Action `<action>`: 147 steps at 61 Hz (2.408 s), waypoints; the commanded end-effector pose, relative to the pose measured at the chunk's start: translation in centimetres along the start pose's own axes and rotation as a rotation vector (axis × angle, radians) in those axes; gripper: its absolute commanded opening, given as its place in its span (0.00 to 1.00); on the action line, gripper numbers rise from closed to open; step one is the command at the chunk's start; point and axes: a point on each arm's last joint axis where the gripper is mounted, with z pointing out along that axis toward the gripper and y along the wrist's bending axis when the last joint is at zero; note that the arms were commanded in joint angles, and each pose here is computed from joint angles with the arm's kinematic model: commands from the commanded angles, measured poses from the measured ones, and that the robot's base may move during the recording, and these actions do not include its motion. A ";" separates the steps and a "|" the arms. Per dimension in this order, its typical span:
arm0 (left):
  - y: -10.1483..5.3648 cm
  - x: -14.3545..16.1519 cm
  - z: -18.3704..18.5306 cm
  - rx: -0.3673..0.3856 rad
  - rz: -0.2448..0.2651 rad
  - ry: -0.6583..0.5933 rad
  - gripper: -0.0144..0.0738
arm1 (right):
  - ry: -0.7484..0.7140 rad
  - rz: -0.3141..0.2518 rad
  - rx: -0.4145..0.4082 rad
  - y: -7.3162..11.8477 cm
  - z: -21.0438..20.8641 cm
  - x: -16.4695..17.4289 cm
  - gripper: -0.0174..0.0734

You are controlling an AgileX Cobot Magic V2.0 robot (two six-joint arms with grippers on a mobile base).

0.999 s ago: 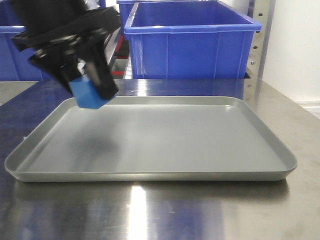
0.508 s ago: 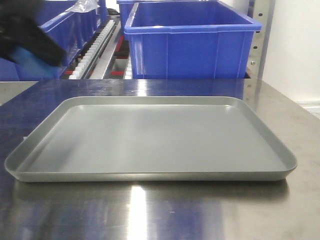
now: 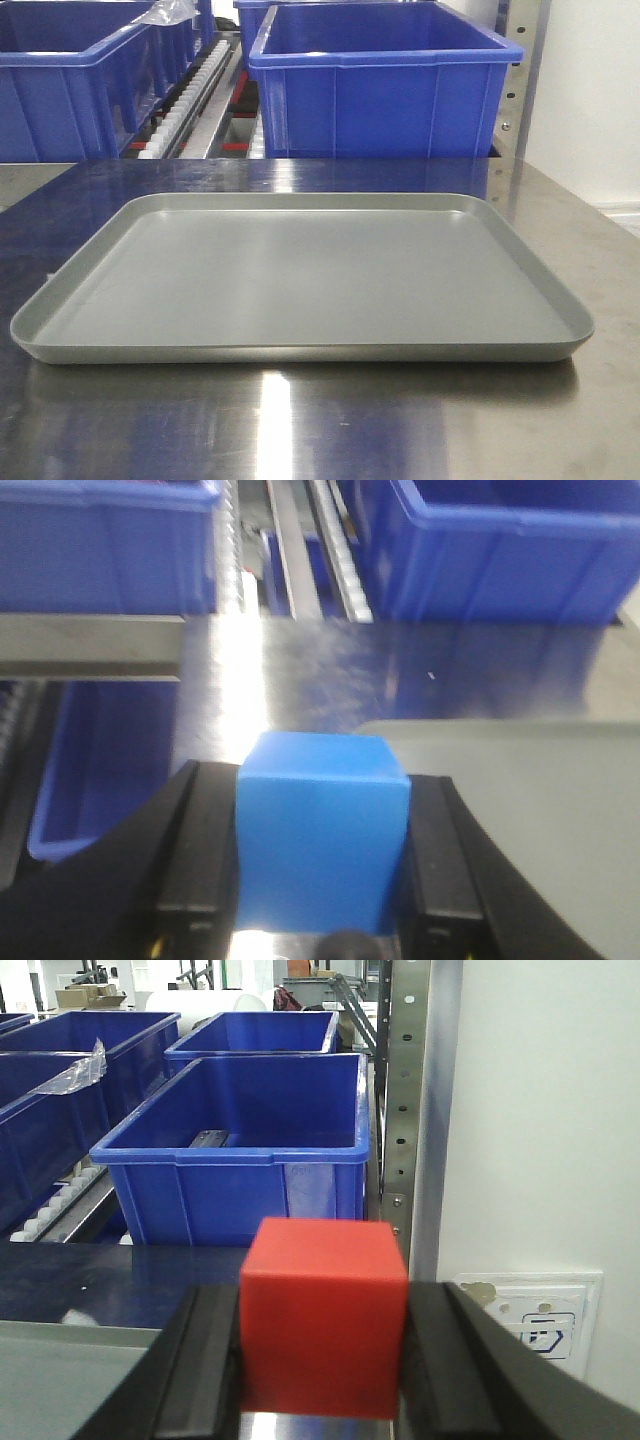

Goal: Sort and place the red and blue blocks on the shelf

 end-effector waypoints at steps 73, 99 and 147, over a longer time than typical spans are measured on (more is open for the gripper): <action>1.8 -0.7 -3.6 -0.203 0.029 -0.349 0.32 | -0.103 -0.015 0.000 0.1 0.0 -1.6 0.26; 1.8 -0.6 -3.6 -0.209 0.028 -0.350 0.32 | -0.103 -0.015 0.000 0.1 0.0 -1.6 0.26; 1.8 -0.6 -3.6 -0.209 0.028 -0.350 0.32 | -0.103 -0.015 0.000 0.1 0.0 -1.6 0.26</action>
